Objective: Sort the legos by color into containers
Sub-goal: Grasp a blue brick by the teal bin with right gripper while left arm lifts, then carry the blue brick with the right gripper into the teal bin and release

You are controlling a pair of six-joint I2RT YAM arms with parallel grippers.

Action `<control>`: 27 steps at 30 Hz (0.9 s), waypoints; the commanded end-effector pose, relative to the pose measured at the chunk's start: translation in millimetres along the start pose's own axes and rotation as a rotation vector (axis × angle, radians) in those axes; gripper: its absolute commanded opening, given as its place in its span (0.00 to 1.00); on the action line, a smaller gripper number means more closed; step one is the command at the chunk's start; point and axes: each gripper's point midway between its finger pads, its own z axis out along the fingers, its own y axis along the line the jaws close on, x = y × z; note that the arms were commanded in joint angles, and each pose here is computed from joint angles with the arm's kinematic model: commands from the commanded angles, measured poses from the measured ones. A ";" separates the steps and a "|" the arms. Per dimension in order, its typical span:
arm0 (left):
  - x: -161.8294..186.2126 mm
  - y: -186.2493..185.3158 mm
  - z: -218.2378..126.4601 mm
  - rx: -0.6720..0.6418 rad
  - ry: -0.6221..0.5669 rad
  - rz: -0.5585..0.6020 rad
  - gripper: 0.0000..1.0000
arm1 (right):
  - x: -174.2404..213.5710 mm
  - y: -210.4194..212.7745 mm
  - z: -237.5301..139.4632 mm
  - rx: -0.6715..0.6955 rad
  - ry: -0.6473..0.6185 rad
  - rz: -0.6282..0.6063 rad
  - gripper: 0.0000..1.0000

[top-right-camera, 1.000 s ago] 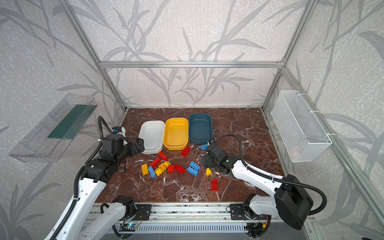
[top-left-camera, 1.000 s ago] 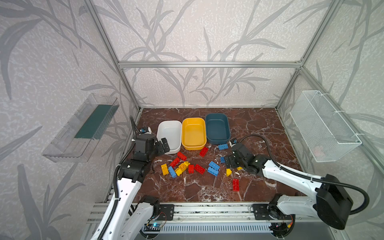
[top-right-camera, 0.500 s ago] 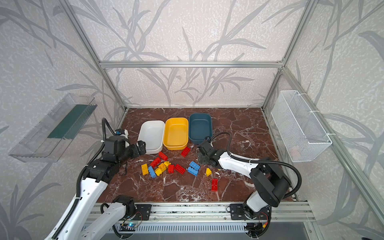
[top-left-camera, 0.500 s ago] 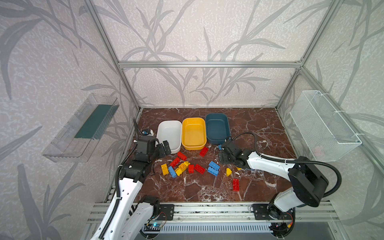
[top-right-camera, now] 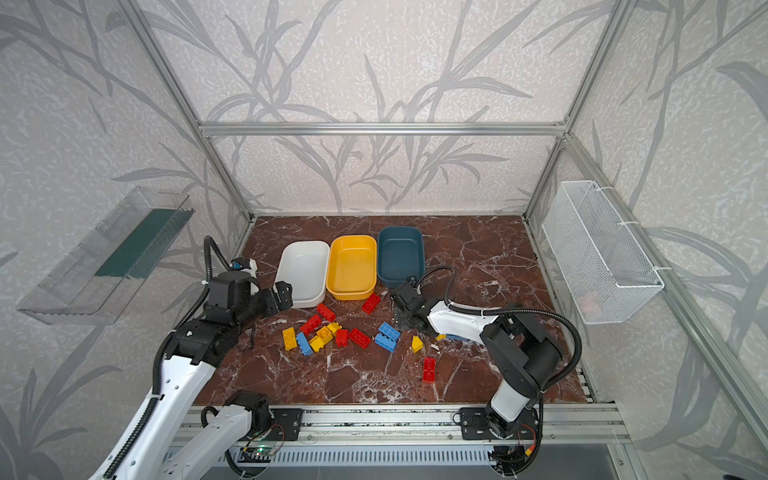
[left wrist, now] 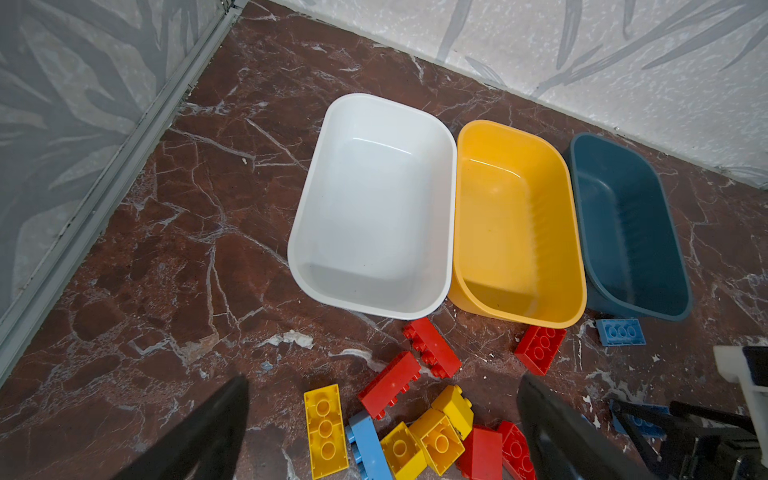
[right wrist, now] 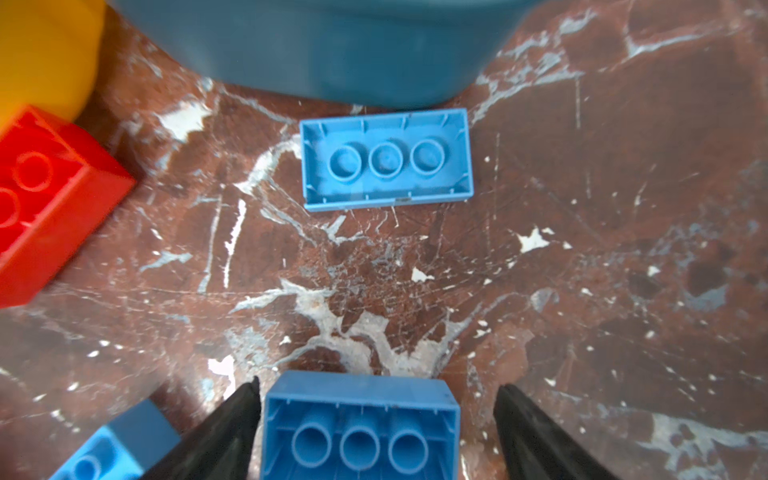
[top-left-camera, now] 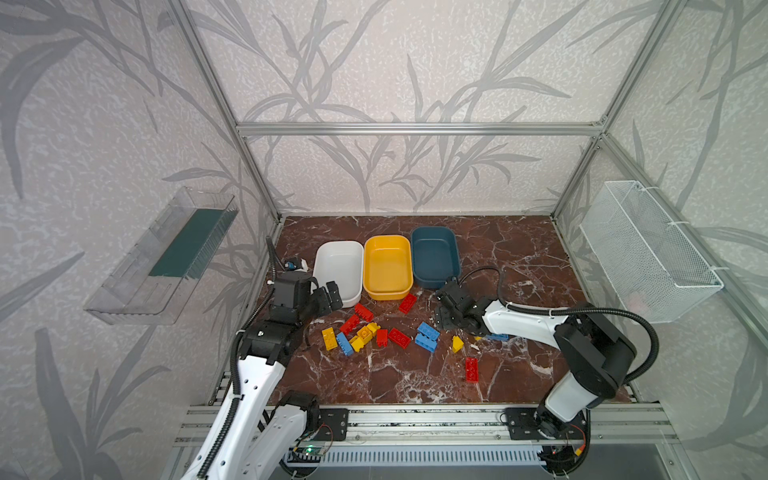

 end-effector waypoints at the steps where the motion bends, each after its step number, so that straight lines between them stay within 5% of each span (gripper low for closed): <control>1: 3.9 -0.7 0.0 0.006 0.011 0.004 0.99 | -5.1 7.3 1.3 -0.008 0.006 0.002 0.84; 10: 4.0 -2.2 -0.8 0.016 0.011 0.004 0.99 | 5.0 5.3 7.3 0.015 0.062 0.009 0.54; 27: 3.6 -2.3 -1.8 0.012 0.019 0.006 0.99 | -41.5 20.2 -48.8 -0.072 -0.037 -0.074 0.50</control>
